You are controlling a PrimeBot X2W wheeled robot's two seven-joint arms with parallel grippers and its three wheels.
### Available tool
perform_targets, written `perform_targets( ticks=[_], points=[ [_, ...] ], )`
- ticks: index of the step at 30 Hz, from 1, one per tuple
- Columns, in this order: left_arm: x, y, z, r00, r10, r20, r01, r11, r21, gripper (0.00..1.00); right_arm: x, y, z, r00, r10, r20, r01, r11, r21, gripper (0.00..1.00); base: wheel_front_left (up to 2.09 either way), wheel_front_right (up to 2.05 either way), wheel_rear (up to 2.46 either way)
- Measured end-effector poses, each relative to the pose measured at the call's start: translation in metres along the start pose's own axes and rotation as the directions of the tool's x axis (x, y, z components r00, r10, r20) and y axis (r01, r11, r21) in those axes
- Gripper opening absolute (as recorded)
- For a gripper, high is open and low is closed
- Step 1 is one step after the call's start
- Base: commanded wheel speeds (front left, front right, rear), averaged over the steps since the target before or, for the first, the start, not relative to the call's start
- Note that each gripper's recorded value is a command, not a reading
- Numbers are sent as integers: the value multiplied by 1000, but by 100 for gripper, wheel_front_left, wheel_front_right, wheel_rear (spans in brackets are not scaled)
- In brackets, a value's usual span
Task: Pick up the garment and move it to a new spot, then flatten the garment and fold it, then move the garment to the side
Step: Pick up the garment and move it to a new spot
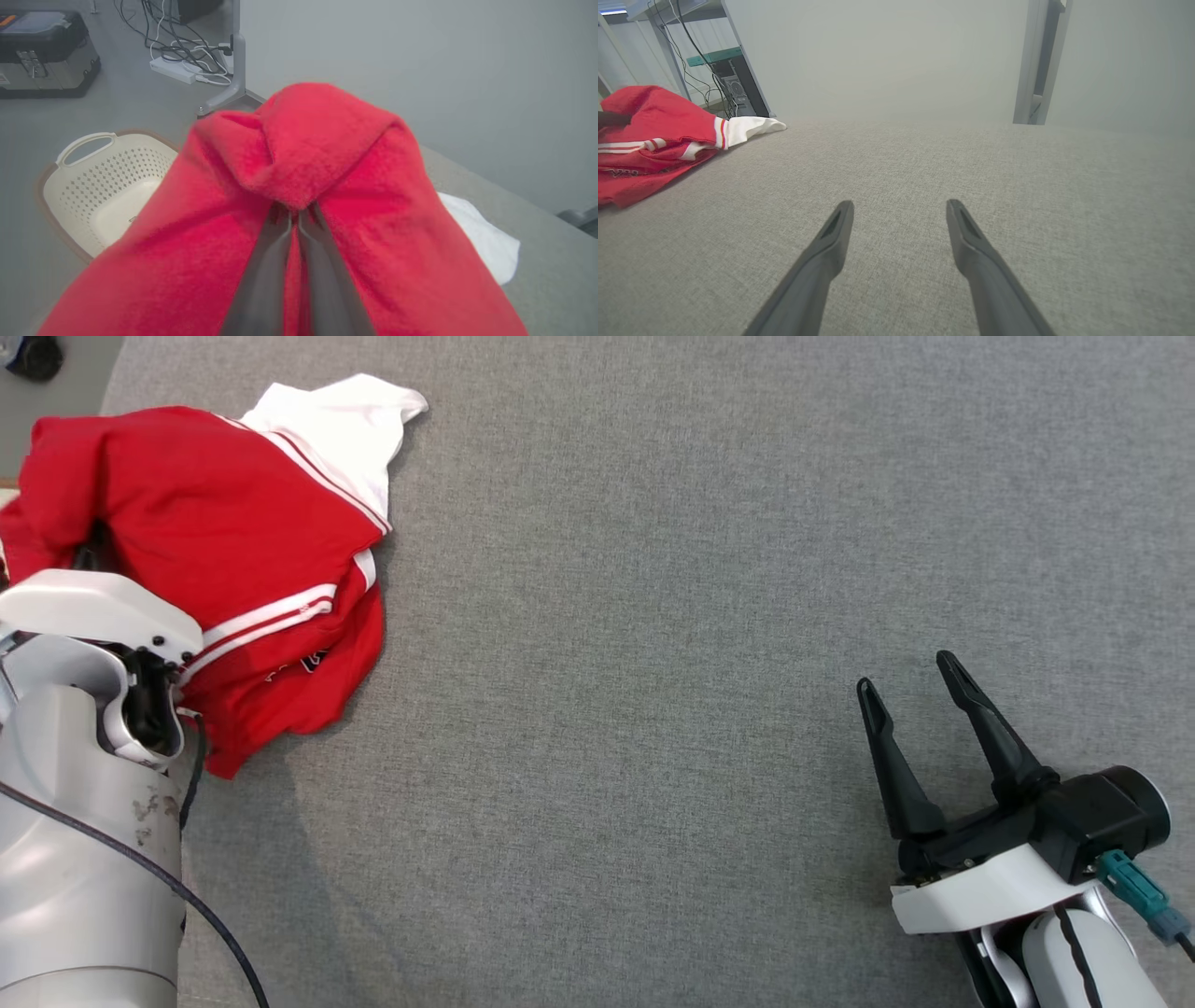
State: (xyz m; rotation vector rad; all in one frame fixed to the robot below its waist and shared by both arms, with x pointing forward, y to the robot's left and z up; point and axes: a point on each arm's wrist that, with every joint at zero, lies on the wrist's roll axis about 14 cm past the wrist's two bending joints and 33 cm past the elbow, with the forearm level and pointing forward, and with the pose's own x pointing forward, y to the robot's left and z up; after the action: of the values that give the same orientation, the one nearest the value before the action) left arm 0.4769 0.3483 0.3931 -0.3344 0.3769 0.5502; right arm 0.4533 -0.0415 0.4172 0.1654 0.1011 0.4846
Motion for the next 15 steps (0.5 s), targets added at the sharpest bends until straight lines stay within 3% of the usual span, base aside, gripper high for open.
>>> perform_targets(
  ticks=[7,15],
  points=[
    [-14,-20,56,976,-93,195,97,995,-11,0,-6,8,21,999,-5,44,5,1000,1,100,0,0,0],
    [-56,-46,118,909,-213,357,225,974,7,0,-25,20,49,995,-18,99,18,1000,1,100,0,0,0]
  ],
)
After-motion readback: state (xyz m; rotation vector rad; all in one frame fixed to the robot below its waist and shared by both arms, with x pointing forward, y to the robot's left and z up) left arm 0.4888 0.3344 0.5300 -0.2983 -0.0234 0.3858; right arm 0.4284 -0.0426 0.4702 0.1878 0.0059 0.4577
